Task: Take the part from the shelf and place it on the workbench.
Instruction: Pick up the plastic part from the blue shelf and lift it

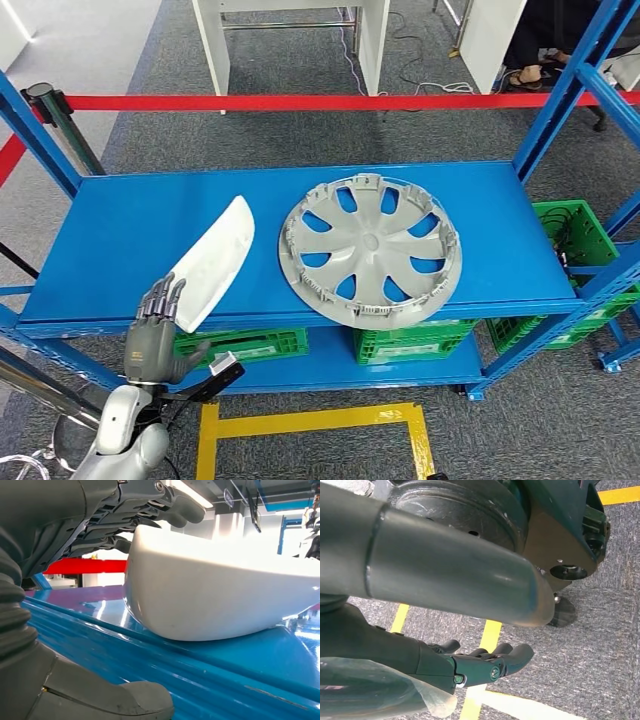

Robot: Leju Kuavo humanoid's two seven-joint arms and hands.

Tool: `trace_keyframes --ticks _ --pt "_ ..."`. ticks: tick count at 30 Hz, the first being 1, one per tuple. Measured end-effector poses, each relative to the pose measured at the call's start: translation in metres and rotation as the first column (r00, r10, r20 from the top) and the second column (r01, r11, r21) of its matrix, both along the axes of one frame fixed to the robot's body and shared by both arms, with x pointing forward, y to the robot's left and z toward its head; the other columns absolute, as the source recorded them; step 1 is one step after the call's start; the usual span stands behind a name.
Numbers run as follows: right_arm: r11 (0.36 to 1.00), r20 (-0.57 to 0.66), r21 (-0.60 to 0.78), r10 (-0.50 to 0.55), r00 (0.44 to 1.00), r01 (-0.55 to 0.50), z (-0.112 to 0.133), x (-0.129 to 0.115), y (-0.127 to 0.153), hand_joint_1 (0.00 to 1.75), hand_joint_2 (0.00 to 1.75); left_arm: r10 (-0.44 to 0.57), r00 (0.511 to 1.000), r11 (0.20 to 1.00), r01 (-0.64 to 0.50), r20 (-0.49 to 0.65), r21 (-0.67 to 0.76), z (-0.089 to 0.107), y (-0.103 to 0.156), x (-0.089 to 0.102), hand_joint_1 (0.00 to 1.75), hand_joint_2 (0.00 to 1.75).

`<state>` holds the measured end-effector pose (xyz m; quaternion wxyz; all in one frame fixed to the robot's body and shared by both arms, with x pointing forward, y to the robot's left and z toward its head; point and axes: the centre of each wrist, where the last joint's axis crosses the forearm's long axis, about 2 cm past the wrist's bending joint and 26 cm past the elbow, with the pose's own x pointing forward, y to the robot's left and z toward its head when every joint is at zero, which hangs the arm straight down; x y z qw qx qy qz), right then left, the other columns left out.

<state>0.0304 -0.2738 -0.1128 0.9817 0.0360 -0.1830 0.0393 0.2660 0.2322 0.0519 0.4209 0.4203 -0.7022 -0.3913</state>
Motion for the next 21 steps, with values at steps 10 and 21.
trace_keyframes --ticks 10,21 --pt "1.000 0.001 0.000 0.008 1.000 -0.008 0.000 0.000 0.000 0.00 0.00 -0.045 0.999 0.999 0.045 -0.002 0.018 0.000 -0.009 -0.001 0.00 1.75" --pt "1.000 0.001 0.000 0.008 1.000 -0.008 0.000 0.000 0.000 0.00 0.00 -0.052 0.999 0.998 0.052 -0.003 0.020 0.000 -0.011 -0.002 0.00 1.75"
